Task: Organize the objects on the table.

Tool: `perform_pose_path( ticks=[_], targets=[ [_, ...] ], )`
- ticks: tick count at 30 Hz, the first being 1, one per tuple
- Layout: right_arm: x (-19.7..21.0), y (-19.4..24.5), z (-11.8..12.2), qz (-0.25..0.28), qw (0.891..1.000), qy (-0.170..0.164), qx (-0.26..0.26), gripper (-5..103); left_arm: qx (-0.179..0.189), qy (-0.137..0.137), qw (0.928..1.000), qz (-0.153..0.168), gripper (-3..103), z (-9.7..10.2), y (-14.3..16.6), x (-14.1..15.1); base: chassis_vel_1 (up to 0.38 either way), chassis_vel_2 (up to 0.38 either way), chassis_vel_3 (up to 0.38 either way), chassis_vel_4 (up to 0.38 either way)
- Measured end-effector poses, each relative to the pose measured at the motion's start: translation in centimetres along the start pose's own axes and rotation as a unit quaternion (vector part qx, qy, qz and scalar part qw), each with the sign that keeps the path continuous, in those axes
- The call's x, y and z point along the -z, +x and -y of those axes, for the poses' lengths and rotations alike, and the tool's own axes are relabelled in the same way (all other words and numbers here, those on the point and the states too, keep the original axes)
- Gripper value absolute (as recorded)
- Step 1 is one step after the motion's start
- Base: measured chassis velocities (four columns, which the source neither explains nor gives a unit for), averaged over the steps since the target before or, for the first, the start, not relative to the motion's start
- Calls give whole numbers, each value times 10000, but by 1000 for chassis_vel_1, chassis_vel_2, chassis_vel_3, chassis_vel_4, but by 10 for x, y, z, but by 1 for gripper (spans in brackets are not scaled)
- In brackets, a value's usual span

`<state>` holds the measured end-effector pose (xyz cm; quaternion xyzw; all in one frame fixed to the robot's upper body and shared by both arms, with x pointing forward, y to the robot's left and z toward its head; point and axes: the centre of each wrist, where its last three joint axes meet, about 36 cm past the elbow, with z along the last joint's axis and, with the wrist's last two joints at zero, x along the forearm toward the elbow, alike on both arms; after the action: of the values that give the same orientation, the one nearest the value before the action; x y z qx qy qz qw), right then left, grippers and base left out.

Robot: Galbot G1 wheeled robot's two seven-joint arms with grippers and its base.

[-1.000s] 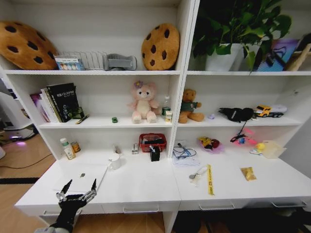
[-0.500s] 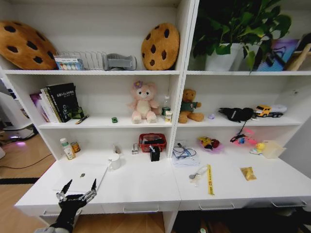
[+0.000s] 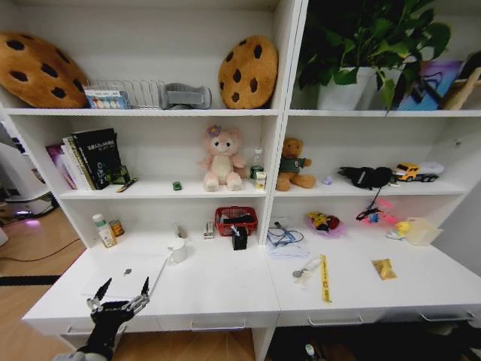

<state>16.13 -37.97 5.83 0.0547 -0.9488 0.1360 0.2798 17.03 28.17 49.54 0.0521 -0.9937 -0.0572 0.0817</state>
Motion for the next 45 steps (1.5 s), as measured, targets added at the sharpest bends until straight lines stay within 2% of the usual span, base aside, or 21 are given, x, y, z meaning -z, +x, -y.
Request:
perform_pose_path(
  ticks=[9, 11, 23, 28, 30, 33, 36, 37, 38, 40, 41, 42, 44, 45],
  targets=[
    [21, -45, 10, -28, 9999, 109, 30, 26, 0, 0, 10000, 0, 100, 0, 0, 0, 0, 0, 0, 0],
    [28, -59, 9, -80, 9992, 355, 133, 26, 0, 0, 10000, 0, 100, 0, 0, 0, 0, 0, 0, 0],
    [43, -82, 0, -189, 9980, 602, 87, 24, 0, 0, 10000, 0, 100, 0, 0, 0, 0, 0, 0, 0],
    [41, -80, -2, -271, 9977, 624, 79, 45, 0, 0, 10000, 0, 100, 0, 0, 0, 0, 0, 0, 0],
    [40, -80, -2, -276, 9977, 623, 71, 45, 0, 0, 10000, 0, 100, 0, 0, 0, 0, 0, 0, 0],
    [39, -78, -2, -286, 9977, 613, 60, 61, 0, 0, 10000, 0, 100, 0, 0, 0, 0, 0, 0, 0],
    [36, -72, -3, -269, 9977, 616, 69, 67, 0, 0, 10000, 0, 100, 0, 0, 0, 0, 0, 0, 0],
    [29, -62, -6, -262, 9976, 634, 111, 78, 0, 0, 10000, 0, 100, 0, 0, 0, 0, 0, 0, 0],
    [29, -62, -6, -262, 9976, 634, 111, 78, 0, 0, 10000, 0, 100, 0, 0, 0, 0, 0, 0, 0],
    [11, -35, -14, -210, 9973, 676, 206, 89, 0, 0, 10000, 0, 100, 0, 0, 0, 0, 0, 0, 0],
    [11, -35, -14, -210, 9973, 676, 206, 89, 0, 0, 10000, 0, 100, 0, 0, 0, 0, 0, 0, 0],
    [1, -17, -18, -210, 9969, 704, 277, 94, 0, 0, 10000, 0, 100, 0, 0, 0, 0, 0, 0, 0],
    [-7, -1, -22, -218, 9967, 714, 332, 94, 0, 0, 10000, -1, 100, 0, 0, 0, 0, 0, 0, 0],
    [-14, 19, -26, -195, 9968, 684, 371, 99, -1, 0, 10000, -1, 100, 0, 0, 0, 0, 0, 0, 0]
  ],
)
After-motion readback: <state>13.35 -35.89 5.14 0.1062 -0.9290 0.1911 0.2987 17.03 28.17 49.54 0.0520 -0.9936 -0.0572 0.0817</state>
